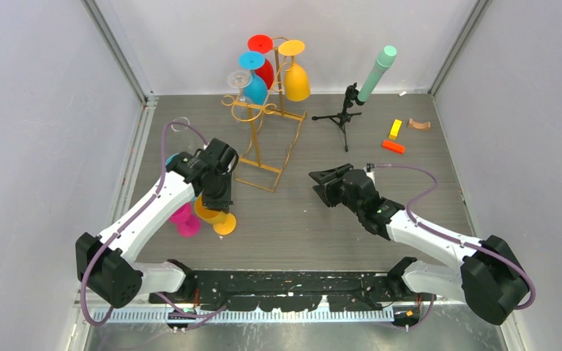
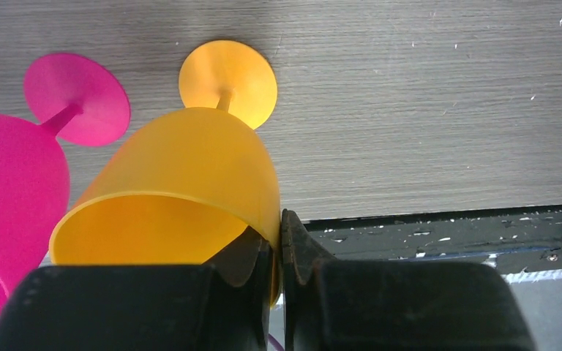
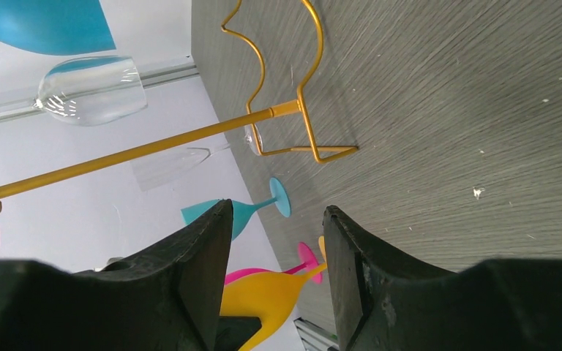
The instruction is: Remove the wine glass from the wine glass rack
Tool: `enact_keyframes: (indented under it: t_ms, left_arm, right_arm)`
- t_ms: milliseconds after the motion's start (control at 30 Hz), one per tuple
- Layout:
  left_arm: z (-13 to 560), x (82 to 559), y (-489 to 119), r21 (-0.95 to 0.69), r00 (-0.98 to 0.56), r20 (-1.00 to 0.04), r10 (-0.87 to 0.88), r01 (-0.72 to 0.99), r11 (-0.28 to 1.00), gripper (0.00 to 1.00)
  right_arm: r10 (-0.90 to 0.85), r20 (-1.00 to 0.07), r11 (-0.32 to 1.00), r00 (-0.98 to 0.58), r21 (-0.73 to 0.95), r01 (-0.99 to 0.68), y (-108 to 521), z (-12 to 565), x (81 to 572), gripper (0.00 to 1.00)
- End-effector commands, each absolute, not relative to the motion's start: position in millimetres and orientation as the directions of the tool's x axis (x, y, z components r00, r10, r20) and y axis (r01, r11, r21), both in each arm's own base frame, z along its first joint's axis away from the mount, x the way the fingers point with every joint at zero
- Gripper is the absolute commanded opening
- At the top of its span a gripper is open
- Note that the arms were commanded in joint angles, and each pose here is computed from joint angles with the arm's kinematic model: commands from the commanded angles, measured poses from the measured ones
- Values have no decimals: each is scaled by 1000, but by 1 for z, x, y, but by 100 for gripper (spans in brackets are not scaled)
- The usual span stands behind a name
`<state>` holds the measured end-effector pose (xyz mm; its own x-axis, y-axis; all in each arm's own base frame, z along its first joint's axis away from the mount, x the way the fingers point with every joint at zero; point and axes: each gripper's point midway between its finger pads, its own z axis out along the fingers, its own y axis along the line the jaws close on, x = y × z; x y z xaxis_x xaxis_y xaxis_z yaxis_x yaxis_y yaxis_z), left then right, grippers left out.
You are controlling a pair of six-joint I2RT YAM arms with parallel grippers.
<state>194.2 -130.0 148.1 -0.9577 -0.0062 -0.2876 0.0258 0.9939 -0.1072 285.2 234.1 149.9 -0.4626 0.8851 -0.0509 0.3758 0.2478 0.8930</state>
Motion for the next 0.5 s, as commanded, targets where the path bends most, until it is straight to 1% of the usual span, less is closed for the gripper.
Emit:
enact_keyframes:
  t_ms: [0,133,233,367,467]
  left_arm:
    - [150,197,-124,-72,-951,-309,-3,21,997,11]
    - [152,197,-121,-60,-950,-311,-1,18,998,24]
    - [159,199,-121,-62,-943,-332,-1,20,998,33]
    - [172,204,-119,-67,-927,-375,-7,20,998,38]
    - [189,207,-122,-104,-905,-425,-22,25,994,44]
  right_arm:
    - [899,-85,254,-431,900,353,228,158,292,54]
    - [896,-83,255,-435,900,354,230,158,293,54]
    - [896,-87,258,-436,900,352,229,159,293,54]
    - [895,-104,272,-433,898,346,228,163,293,54]
    - [895,-122,286,-429,896,341,225,166,293,54]
